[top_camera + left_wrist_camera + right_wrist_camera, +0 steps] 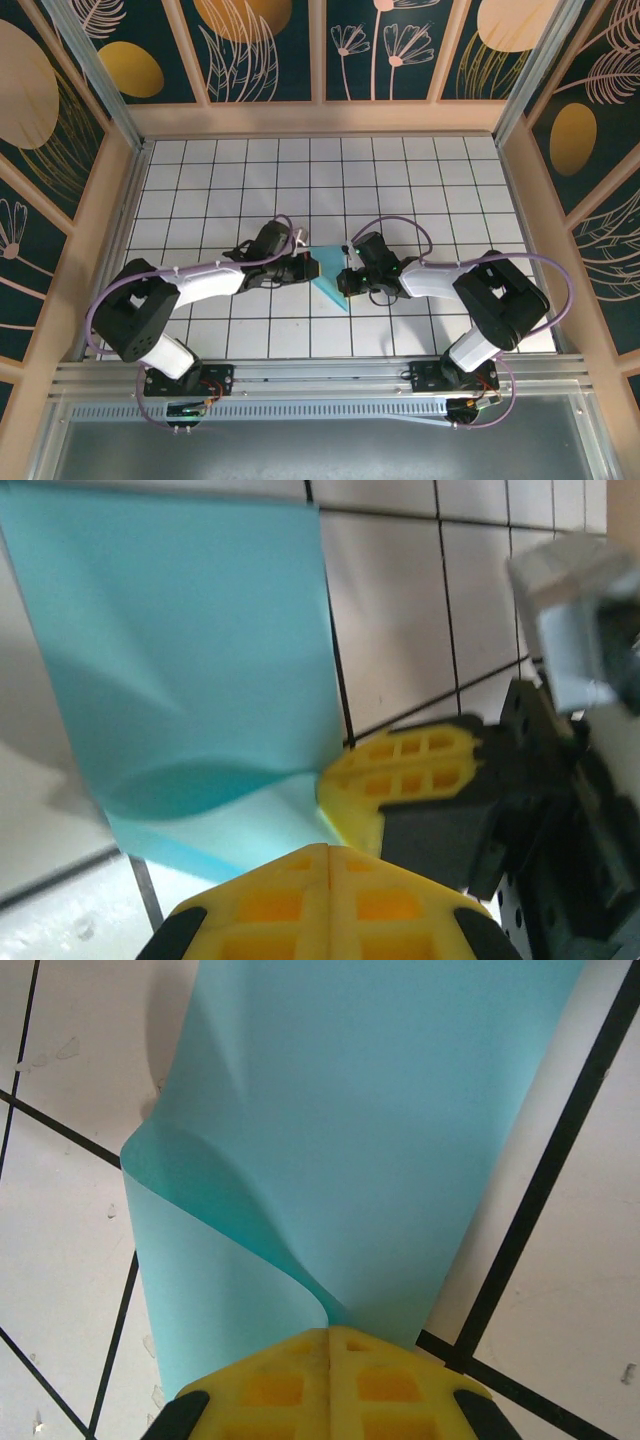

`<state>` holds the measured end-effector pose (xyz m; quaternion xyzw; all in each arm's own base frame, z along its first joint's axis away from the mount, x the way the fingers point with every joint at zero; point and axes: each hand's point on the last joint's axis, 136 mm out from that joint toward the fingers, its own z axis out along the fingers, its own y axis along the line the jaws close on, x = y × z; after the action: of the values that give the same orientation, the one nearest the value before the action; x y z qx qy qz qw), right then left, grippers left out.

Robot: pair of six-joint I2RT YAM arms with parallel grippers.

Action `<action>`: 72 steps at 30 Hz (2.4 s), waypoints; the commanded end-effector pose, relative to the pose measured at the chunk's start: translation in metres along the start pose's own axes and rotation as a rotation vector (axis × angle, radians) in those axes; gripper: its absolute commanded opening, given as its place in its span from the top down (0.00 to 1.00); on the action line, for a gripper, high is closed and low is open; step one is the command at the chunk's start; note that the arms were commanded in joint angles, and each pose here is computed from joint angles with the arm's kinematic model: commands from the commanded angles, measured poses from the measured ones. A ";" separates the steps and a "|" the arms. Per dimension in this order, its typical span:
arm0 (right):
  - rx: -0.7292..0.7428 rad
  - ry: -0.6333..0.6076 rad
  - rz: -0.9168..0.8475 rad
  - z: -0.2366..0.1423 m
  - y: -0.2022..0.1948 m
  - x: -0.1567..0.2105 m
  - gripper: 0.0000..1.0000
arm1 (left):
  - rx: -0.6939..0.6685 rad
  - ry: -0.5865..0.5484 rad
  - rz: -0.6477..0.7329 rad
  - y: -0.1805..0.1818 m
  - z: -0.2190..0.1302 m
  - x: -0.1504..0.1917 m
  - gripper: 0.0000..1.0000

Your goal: Fold a paper plane with a square sheet of paper (fold left side to right side)

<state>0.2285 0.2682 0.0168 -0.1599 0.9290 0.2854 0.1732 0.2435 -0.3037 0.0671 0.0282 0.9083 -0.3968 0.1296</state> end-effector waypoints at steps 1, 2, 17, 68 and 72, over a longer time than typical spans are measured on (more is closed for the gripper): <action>0.062 0.087 0.024 0.007 -0.017 0.024 1.00 | 0.097 -0.016 0.000 -0.022 0.003 -0.006 1.00; 0.062 0.089 0.023 0.008 -0.017 0.024 1.00 | 0.096 -0.003 -0.002 -0.021 0.006 -0.004 1.00; 0.072 0.097 0.021 0.009 -0.018 0.028 1.00 | 0.040 0.055 -0.021 -0.008 0.034 0.008 1.00; 0.082 0.029 0.000 -0.003 -0.002 -0.008 1.00 | -0.169 0.115 -0.102 0.065 0.048 0.044 1.00; 0.077 0.004 -0.007 -0.011 0.005 -0.021 0.91 | -0.178 0.114 -0.112 0.068 0.048 0.047 1.00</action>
<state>0.2355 0.2709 0.0228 -0.1586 0.9378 0.2622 0.1631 0.2343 -0.3192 0.0121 0.0139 0.9213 -0.3791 0.0850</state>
